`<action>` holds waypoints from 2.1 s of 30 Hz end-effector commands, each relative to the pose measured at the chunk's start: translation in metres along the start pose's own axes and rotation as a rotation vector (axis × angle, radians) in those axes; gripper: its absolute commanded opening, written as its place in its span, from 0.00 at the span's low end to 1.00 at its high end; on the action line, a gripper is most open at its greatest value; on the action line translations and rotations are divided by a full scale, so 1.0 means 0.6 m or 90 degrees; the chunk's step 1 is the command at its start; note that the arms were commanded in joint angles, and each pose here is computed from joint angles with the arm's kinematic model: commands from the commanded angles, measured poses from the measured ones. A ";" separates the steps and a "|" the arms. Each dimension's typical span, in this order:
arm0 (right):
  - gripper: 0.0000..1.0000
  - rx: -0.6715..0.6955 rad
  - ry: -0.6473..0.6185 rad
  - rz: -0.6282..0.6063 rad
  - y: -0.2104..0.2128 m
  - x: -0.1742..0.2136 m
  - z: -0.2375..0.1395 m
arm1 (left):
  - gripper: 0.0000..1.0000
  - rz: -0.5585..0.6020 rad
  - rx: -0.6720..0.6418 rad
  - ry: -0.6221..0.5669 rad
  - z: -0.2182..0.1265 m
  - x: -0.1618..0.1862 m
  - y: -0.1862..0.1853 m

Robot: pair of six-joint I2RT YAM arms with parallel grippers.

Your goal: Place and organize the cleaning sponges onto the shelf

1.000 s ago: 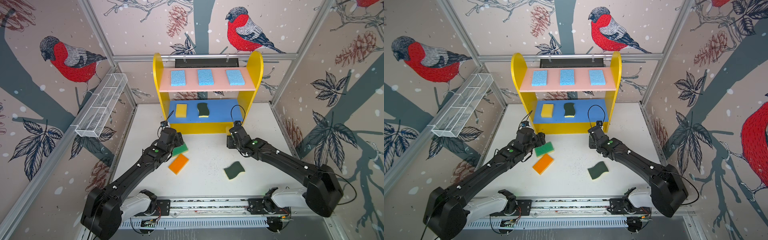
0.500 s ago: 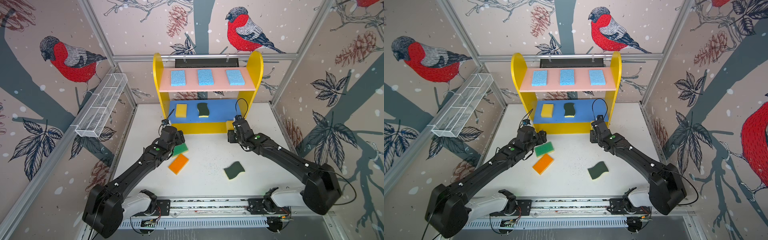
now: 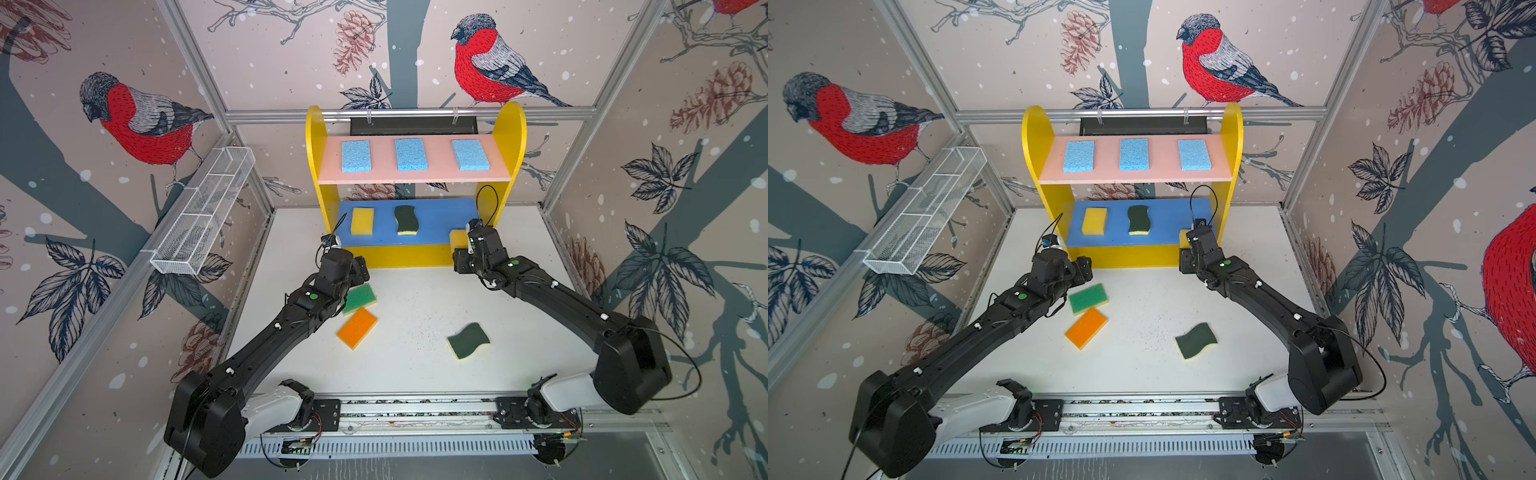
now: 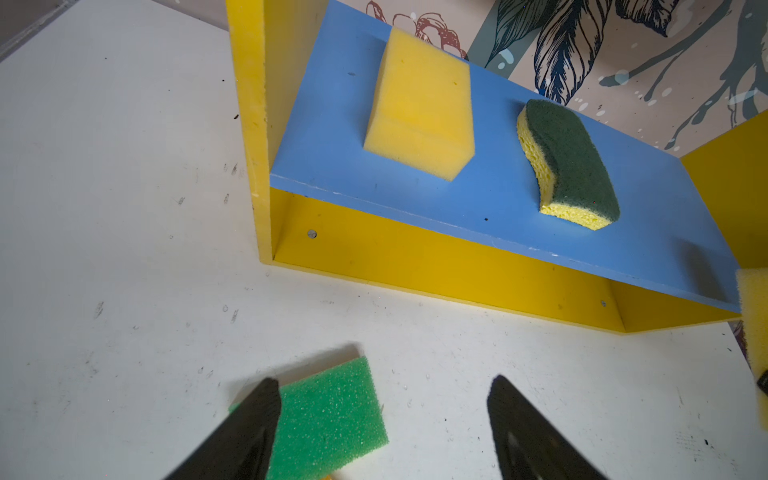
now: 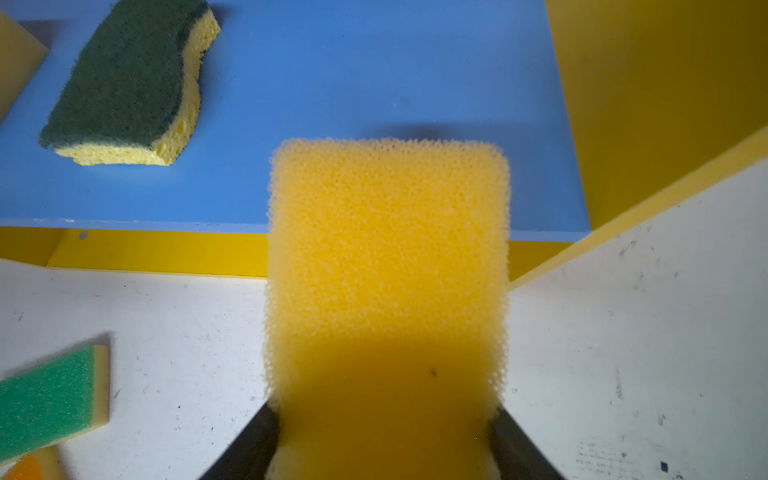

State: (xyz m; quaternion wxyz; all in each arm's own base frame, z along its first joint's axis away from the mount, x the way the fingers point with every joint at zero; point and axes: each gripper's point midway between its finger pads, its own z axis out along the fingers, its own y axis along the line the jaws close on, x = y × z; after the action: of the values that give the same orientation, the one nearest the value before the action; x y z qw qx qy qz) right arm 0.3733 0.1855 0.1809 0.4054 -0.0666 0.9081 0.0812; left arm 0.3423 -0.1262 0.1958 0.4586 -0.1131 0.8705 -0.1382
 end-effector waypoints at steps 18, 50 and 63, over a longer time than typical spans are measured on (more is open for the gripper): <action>0.63 -0.007 -0.058 0.011 0.005 -0.062 0.005 | 0.79 0.003 -0.004 0.009 -0.008 0.007 0.007; 0.62 0.023 -0.088 -0.003 -0.009 -0.113 0.038 | 0.79 0.000 0.057 -0.040 -0.005 -0.026 -0.029; 0.62 0.032 -0.097 -0.027 -0.012 -0.132 0.058 | 0.79 0.006 0.057 -0.045 0.009 -0.029 -0.035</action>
State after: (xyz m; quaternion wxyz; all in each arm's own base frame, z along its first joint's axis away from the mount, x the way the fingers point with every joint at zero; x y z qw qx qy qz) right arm 0.4451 0.1886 0.2085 0.4606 -0.0666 0.8832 0.0584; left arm 0.3510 -0.1367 0.1998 0.4736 -0.0992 0.8605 -0.1595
